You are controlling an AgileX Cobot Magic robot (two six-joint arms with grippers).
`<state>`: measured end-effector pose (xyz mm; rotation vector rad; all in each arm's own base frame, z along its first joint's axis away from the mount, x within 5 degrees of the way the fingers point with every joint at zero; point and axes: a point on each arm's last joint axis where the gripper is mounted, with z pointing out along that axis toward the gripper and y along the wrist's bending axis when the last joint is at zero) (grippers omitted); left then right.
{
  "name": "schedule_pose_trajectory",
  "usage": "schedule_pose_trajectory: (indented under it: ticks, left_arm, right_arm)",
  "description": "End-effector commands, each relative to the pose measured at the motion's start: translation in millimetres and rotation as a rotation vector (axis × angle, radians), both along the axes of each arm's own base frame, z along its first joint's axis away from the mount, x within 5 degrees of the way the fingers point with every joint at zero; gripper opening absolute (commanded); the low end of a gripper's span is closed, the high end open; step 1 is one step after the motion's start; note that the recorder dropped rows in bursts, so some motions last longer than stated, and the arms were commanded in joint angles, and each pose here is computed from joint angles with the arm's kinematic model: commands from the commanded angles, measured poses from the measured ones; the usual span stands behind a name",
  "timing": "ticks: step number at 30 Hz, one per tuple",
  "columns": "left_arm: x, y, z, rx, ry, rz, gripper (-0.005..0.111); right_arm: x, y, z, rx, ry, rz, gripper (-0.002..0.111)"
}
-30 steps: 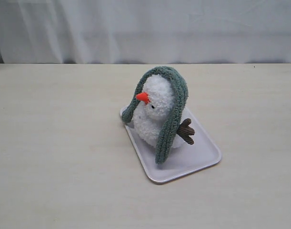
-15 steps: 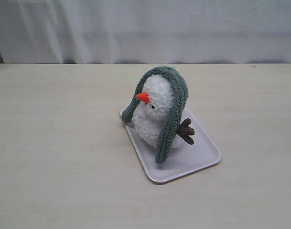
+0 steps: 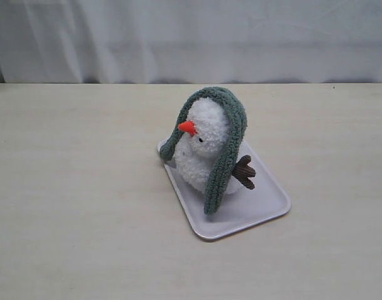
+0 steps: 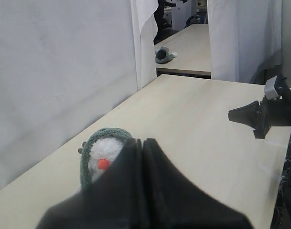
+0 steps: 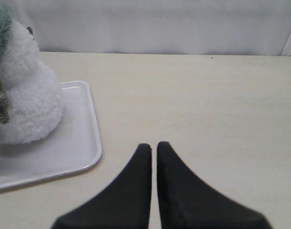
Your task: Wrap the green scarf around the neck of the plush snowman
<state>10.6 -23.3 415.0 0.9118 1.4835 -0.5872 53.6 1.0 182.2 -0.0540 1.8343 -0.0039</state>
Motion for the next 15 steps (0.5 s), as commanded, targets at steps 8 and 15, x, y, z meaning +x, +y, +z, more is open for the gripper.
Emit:
schedule_pose_trajectory:
  ticks: [8, 15]
  left_arm:
    - [-0.9, 0.9, -0.8, -0.01, 0.006, 0.002, 0.0]
    - [-1.2, 7.4, -0.3, -0.024, -0.012, 0.218, 0.0]
  right_arm:
    - [-0.2, 0.0, -0.1, 0.002, -0.007, -0.002, 0.004]
    - [-0.2, 0.0, -0.1, 0.002, -0.007, -0.002, 0.004]
